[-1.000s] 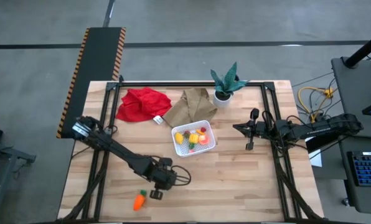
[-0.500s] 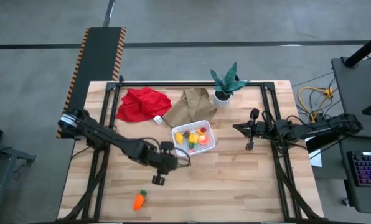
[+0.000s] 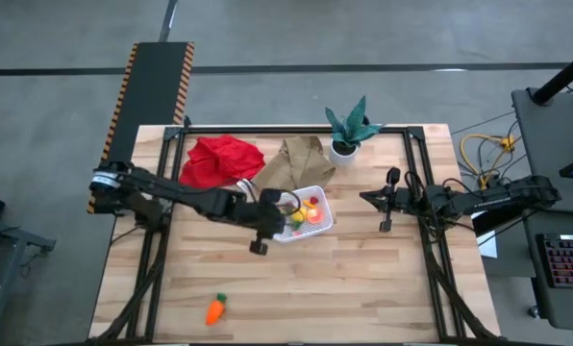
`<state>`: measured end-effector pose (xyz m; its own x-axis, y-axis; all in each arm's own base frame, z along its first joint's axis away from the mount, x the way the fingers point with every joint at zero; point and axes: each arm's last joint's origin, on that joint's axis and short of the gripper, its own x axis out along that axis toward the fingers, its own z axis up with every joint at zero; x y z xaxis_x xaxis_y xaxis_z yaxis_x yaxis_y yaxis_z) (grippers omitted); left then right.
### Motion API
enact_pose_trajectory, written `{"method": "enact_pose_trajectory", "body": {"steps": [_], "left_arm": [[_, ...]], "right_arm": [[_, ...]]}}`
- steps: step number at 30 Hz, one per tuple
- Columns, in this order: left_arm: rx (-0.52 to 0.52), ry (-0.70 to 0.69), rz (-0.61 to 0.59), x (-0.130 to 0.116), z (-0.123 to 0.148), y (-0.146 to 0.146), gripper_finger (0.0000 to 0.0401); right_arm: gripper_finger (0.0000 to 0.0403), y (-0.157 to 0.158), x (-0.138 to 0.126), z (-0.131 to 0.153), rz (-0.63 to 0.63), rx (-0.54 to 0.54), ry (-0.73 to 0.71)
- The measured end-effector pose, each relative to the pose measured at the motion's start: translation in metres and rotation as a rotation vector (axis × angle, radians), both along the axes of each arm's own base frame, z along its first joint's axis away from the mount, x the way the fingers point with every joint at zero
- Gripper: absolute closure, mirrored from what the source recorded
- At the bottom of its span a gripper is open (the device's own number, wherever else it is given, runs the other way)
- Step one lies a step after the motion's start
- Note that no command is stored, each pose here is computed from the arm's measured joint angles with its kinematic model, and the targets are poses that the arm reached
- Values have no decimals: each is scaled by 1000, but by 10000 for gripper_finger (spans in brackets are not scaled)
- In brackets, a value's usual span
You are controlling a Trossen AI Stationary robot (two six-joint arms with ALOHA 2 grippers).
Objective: Pick and placing Produce into tupperware
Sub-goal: Put the peach into the white bin
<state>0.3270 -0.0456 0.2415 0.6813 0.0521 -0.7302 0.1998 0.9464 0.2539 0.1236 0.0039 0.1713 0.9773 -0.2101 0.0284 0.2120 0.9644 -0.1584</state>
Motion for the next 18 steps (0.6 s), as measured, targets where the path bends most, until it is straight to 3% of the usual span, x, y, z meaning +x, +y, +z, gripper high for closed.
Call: {"method": "enact_pose_trajectory", "body": {"steps": [11, 18], "left_arm": [[23, 82, 6, 16, -29, 20, 318], [21, 83, 2, 17, -31, 20, 316]], "right_arm": [[394, 0, 0, -1, 0, 2, 5], [394, 0, 0, -1, 0, 2, 10]]}}
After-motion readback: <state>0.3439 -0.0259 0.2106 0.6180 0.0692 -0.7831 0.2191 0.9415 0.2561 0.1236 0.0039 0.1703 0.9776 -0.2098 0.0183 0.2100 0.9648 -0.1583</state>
